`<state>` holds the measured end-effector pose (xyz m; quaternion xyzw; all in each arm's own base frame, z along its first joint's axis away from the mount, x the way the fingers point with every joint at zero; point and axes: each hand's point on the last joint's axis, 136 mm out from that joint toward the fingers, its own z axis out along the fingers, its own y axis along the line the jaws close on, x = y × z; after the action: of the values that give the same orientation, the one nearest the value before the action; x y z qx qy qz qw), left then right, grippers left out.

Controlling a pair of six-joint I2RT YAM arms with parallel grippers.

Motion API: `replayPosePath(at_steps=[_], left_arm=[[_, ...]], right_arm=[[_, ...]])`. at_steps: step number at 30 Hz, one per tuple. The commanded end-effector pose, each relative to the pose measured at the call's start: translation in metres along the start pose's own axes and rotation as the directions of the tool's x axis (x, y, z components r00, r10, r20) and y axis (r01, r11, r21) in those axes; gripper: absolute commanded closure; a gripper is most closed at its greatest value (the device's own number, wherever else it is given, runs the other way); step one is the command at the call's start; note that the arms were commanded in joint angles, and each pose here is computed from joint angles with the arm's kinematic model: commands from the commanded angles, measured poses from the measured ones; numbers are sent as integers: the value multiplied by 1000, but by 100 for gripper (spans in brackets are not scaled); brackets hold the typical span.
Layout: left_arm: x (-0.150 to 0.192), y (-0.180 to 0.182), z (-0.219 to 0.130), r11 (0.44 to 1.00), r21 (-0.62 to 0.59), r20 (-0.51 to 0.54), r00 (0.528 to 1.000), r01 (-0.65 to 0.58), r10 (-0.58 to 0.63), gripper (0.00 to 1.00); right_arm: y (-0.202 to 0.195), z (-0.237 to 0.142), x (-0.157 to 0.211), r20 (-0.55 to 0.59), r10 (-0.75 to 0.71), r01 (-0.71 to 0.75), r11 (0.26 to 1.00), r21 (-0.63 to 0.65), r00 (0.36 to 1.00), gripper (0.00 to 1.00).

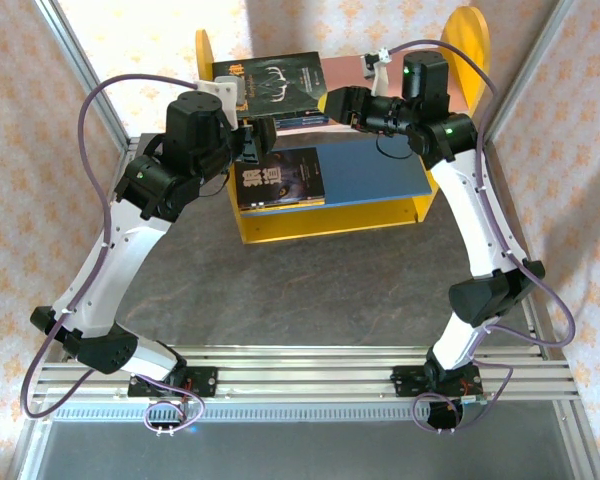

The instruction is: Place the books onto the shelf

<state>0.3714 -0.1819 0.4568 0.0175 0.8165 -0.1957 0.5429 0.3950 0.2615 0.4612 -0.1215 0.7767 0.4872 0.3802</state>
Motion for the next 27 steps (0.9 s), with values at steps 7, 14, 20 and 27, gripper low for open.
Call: replayPosePath(at_steps=[7, 14, 20, 27], left_arm=[[-7, 1, -9, 999, -20, 19, 999, -30, 31, 45], [-7, 2, -9, 999, -22, 19, 999, -31, 32, 45], [-7, 2, -9, 999, -21, 20, 999, -32, 32, 45], [-7, 2, -10, 999, -23, 19, 999, -32, 32, 45]], right_arm=[[18, 1, -9, 14, -16, 17, 998, -68, 1000, 56], [16, 4, -10, 10, -9, 10, 997, -71, 1000, 56], [15, 6, -9, 7, -8, 9, 998, -69, 1000, 55], [10, 7, -9, 3, -9, 9, 999, -51, 1000, 55]])
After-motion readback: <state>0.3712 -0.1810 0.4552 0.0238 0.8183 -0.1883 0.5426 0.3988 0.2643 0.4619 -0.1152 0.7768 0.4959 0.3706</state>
